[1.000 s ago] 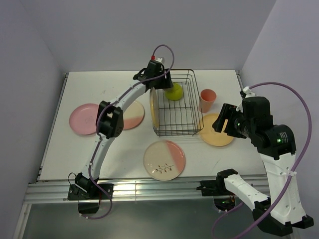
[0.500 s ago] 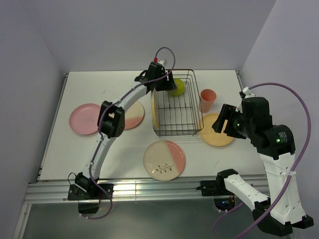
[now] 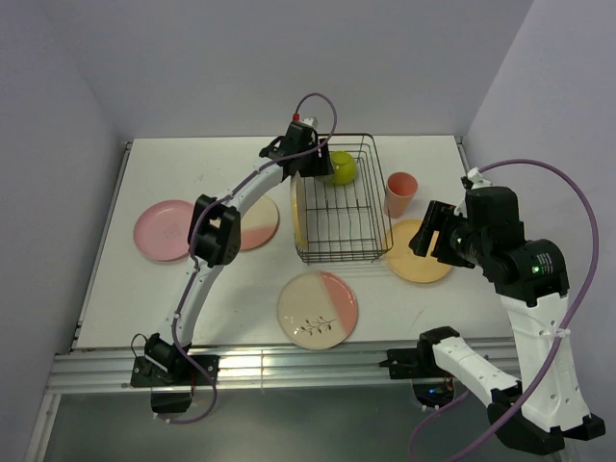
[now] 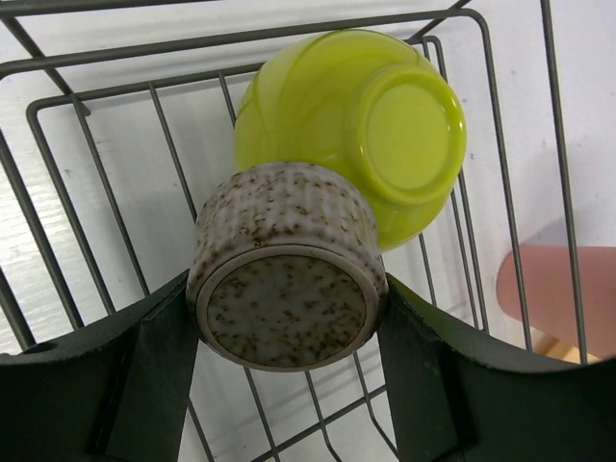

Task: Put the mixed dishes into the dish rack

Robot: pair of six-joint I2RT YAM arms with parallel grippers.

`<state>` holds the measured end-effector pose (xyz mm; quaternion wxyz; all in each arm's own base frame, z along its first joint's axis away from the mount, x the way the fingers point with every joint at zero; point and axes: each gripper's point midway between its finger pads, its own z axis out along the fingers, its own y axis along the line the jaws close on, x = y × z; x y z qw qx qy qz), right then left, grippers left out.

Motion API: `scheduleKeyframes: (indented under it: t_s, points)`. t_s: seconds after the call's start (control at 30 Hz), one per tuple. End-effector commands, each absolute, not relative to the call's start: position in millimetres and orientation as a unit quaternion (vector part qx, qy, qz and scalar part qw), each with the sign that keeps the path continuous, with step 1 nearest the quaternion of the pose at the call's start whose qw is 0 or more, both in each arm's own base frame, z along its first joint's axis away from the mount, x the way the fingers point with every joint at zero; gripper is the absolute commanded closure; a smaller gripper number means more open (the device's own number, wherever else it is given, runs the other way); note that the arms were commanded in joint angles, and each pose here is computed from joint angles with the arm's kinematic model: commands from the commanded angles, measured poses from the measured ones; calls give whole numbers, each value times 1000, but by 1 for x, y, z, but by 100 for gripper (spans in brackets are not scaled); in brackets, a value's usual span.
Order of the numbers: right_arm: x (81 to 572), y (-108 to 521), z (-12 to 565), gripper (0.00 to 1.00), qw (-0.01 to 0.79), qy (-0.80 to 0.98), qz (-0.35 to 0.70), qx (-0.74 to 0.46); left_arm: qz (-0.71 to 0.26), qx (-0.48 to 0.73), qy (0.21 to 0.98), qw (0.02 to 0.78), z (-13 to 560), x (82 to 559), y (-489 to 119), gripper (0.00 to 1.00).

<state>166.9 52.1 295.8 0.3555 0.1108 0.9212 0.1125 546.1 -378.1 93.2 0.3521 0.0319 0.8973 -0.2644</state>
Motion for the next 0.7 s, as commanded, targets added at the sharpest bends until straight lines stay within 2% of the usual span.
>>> scheduleKeyframes:
  t_s: [0.0,0.4,0.53,0.57,0.67]
  points:
    - [168,49,292,24,351,924,103,109,-245,18,881,405,146,557,-363,100]
    - [172,50,290,24,347,926,101,109,-220,-6,883,416,144,572,-342,96]
    - [174,50,289,24,345,927,101,109,-229,-3,881,414,144,572,-344,84]
    - [175,50,288,24,345,927,101,109,-230,-3,880,415,145,572,-345,71]
    - [176,51,288,24,344,927,100,108,-233,-1,878,419,147,574,-346,61]
